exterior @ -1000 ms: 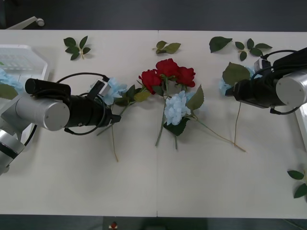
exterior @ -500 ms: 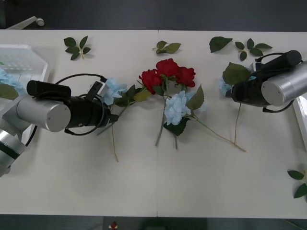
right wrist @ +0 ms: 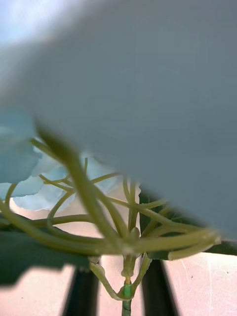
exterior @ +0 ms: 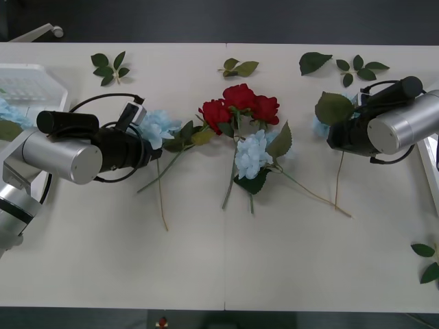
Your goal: Put the red flowers into the right box and the blue flowers into the left box
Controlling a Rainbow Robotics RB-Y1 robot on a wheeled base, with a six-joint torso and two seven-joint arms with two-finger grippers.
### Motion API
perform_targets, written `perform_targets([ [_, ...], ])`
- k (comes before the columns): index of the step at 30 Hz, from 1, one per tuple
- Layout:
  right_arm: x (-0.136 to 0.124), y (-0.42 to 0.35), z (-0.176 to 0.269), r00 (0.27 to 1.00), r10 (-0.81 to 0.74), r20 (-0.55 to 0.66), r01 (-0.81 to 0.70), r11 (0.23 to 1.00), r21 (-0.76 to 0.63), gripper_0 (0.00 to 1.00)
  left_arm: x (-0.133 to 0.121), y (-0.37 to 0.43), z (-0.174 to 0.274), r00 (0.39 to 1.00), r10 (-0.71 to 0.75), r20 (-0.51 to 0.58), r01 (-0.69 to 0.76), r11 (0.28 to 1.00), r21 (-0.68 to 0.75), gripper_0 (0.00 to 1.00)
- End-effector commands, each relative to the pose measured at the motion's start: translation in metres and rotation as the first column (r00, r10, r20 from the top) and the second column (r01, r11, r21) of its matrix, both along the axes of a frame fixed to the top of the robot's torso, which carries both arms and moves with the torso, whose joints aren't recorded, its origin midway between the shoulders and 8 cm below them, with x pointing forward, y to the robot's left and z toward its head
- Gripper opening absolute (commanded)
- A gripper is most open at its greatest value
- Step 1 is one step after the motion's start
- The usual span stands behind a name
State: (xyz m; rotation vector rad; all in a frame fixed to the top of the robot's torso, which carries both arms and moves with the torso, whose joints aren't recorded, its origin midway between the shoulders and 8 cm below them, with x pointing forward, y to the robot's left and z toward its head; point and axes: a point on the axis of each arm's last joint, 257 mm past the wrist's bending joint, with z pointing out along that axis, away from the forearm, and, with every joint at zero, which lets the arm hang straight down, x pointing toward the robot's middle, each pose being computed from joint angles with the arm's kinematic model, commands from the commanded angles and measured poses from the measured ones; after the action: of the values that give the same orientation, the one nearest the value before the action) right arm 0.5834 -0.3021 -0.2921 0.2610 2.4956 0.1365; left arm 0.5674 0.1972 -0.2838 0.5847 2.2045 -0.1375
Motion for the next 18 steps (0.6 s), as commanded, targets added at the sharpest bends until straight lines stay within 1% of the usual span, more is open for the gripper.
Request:
perform_targets([
  [1, 0.013, 0.014, 0.022, 0.999, 0.012, 0.042, -0.013, 1.000, 0.023, 0.00, 0.002, -0.005, -0.006, 0.999, 0.030, -0.017, -0.030, 0.999, -0.031, 0.92],
  [5, 0.013, 0.017, 0.024, 0.999, 0.019, 0.043, -0.020, 0.999, 0.029, 0.00, 0.001, -0.013, -0.011, 1.000, 0.023, -0.018, -0.023, 0.999, -0.027, 0.93],
  [8, 0.014, 0.017, 0.034, 0.998, 0.024, 0.054, -0.027, 0.999, 0.046, 0.00, 0.000, -0.016, -0.014, 1.000, 0.021, -0.020, -0.021, 0.999, -0.027, 0.93],
  [9, 0.014, 0.017, 0.040, 0.998, 0.023, 0.057, -0.026, 0.998, 0.065, 0.00, 0.000, -0.018, -0.014, 1.000, 0.020, -0.020, -0.020, 0.999, -0.027, 0.89],
  [10, 0.014, 0.017, 0.048, 0.998, 0.025, 0.061, -0.030, 0.996, 0.085, 0.00, -0.001, -0.019, -0.015, 1.000, 0.018, -0.020, -0.018, 0.999, -0.026, 0.74],
  [11, 0.013, 0.018, 0.054, 0.997, 0.030, 0.064, -0.036, 0.995, 0.097, 0.00, -0.001, -0.020, -0.015, 1.000, 0.016, -0.019, -0.016, 1.000, -0.026, 0.56],
  [12, 0.013, 0.019, 0.060, 0.997, 0.034, 0.069, -0.041, 0.993, 0.111, 0.00, 0.000, -0.020, -0.014, 1.000, 0.015, -0.017, -0.016, 1.000, -0.025, 0.42],
  [13, 0.011, 0.019, 0.067, 0.997, 0.040, 0.071, -0.048, 0.991, 0.125, 0.00, -0.001, -0.021, -0.015, 1.000, 0.016, -0.019, -0.016, 0.999, -0.028, 0.25],
  [15, 0.008, 0.023, 0.081, 0.995, 0.056, 0.081, -0.068, 0.986, 0.155, 0.00, 0.000, -0.023, -0.015, 1.000, 0.015, -0.019, -0.015, 0.999, -0.031, 0.01],
  [18, 0.003, 0.026, 0.101, 0.990, 0.095, 0.101, -0.112, 0.978, 0.175, 0.00, 0.000, -0.024, -0.014, 1.000, 0.016, -0.016, -0.016, 0.999, -0.034, 0.00],
])
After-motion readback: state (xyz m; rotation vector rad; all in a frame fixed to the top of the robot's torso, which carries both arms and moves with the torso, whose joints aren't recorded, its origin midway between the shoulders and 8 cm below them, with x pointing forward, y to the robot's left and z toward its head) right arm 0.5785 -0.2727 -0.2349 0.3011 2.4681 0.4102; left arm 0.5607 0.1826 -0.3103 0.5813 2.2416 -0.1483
